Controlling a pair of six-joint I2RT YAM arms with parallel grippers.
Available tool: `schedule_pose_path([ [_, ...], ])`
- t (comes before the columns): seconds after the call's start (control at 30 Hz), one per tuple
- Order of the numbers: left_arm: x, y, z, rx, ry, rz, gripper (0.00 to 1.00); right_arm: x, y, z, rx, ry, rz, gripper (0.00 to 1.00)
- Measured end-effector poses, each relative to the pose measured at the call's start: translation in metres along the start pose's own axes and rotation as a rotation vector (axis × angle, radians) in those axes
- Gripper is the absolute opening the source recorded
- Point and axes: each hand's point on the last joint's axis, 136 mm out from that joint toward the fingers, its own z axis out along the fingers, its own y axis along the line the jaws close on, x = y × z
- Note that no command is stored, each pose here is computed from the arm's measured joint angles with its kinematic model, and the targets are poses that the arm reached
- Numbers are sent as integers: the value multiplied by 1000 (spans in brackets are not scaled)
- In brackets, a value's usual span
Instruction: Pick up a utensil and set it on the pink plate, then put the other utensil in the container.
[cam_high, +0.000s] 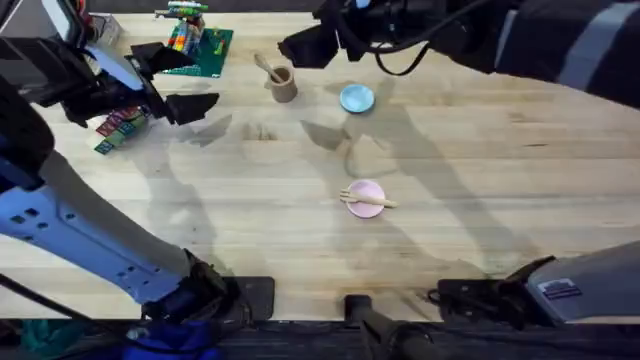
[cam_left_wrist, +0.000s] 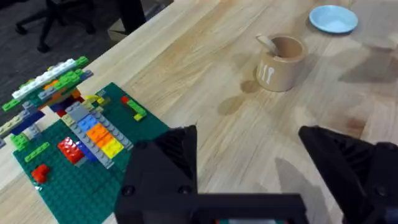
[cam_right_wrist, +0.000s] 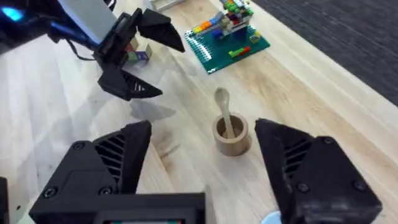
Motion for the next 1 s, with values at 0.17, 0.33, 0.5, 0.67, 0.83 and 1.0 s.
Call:
schedule_pose_path([
  [0.17,-4,-1,0,4,-25,-6,993,-1,-6,-3,42,3,-4,996],
  [0.33,-29,-4,-2,24,-168,-14,993,0,-9,-3,59,7,-2,996],
  [0.5,-41,-7,-2,50,-233,-65,993,0,-10,-3,67,8,-2,996],
  [0.67,-45,-10,4,70,-243,-77,993,0,-14,-3,92,10,-2,996],
  [0.83,-46,-5,4,61,-245,-42,993,1,-17,-4,110,12,-2,996],
  [1.0,-22,2,14,32,-89,-108,993,1,-19,-4,118,12,-2,995],
])
